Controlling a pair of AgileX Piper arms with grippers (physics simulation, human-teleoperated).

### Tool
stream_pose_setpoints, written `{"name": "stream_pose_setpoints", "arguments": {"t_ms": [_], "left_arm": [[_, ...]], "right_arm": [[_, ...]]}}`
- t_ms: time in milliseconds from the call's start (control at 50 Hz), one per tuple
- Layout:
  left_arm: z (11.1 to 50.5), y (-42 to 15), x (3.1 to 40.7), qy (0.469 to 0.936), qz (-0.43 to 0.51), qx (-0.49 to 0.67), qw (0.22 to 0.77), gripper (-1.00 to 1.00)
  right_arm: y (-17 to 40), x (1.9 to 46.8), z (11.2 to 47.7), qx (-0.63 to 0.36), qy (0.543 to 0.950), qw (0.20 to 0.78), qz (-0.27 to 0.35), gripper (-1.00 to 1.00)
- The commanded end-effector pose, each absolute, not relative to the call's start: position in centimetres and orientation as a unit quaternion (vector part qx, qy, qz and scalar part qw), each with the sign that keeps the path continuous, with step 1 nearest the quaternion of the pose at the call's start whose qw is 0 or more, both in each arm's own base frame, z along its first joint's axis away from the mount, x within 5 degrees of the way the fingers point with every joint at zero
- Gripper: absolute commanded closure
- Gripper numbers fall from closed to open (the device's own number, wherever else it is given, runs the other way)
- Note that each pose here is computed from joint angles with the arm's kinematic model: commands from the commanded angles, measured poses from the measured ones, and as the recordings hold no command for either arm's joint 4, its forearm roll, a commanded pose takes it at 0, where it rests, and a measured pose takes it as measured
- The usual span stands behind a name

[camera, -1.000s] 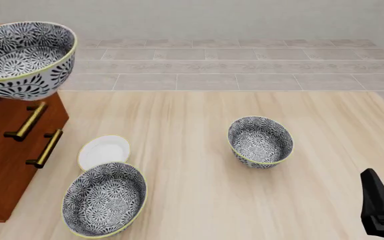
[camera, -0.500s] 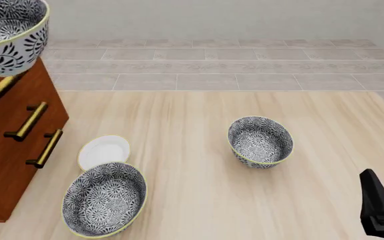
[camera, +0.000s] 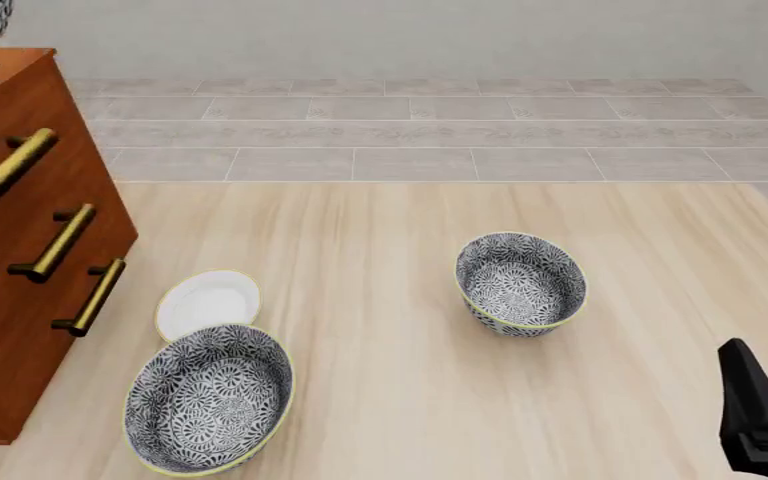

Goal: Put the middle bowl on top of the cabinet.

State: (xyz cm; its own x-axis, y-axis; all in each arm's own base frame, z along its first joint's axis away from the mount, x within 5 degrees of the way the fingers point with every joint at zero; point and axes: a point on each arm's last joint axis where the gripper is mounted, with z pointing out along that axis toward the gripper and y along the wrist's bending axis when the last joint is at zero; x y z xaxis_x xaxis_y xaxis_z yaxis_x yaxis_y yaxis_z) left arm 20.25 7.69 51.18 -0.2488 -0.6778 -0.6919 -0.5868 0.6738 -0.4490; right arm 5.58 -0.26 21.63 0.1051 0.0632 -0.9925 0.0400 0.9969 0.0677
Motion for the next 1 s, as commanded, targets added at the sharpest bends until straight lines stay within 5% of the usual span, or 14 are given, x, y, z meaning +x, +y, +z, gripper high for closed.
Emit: {"name": "stream_pose_setpoints", "arguments": {"t_ms": [20,1000], "left_arm": [[52.3,8.8,19.9,0.769,-0.042,-0.425,0.476,1.0],[50.1,16.9,21.5,0.721,0.011,-0.539,0.436,1.0]], "right_arm": [[-0.2,5.6,21.7,0.037,0.67,0.741,0.008,-1.0],[-0.3,5.6,21.6,0.038,0.67,0.742,0.005,-1.0]]}}
